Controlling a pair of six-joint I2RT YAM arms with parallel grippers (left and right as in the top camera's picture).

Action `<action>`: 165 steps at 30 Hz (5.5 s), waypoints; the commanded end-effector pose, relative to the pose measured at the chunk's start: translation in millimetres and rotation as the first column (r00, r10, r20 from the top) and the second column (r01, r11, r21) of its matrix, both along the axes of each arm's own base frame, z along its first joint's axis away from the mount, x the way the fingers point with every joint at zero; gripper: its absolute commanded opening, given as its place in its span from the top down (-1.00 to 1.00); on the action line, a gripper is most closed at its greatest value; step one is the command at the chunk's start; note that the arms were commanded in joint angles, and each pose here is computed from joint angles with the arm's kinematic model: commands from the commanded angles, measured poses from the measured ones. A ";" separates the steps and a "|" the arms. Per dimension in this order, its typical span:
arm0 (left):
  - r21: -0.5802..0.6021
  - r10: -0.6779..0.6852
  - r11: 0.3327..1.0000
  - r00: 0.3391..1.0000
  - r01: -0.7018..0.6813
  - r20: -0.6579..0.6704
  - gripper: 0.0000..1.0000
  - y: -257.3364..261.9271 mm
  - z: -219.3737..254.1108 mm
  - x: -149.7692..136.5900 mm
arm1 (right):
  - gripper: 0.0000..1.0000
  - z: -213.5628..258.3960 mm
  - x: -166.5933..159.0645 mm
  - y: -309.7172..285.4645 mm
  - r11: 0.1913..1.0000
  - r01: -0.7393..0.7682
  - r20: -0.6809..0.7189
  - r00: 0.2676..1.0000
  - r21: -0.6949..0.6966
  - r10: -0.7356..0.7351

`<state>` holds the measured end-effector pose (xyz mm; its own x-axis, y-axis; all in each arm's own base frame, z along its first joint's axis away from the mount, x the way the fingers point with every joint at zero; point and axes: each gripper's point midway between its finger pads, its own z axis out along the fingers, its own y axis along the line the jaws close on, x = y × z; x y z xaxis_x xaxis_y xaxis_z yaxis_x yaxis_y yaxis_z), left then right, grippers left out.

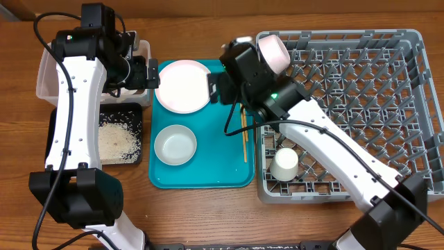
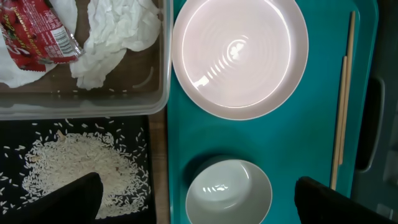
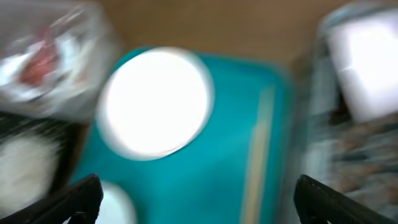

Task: Sort waste into correct bins and load items into the dishwasher
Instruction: 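Move right gripper to the pale green bowl and grasp its rim, then carry the green bowl into the rack and release it on its side, then reach right gripper to the white plate's edge and grasp it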

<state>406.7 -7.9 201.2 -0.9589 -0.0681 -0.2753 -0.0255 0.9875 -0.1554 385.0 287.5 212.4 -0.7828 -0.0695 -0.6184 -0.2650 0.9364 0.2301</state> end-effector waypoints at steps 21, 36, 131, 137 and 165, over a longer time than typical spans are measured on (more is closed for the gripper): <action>0.004 0.010 1.000 1.000 -0.010 0.012 -1.00 0.9 3.6 3.4 | -0.38 -117.2 -74.8 50.9 0.973 0.058 -0.406 0.913 0.222 0.038; 0.004 0.010 1.000 1.000 -0.010 0.012 -1.00 0.9 3.6 3.4 | 0.33 -190.2 -91.2 77.9 0.977 0.070 -0.554 0.831 0.202 0.055; 0.004 0.010 1.000 1.000 -0.010 0.012 -1.00 0.7 3.6 3.4 | -0.50 -93.1 -14.7 -165.0 0.541 0.458 0.089 0.815 -0.705 -0.573; 0.004 0.010 1.000 1.000 -0.010 0.012 -1.00 0.7 3.6 3.4 | -0.72 -79.6 -13.7 -152.3 0.596 0.442 0.027 0.817 -0.670 -0.576; 0.004 0.010 1.000 1.000 -0.010 0.012 -1.00 0.9 3.6 3.4 | -1.00 -49.2 15.1 -72.2 0.847 0.417 -0.158 0.860 -0.329 -0.485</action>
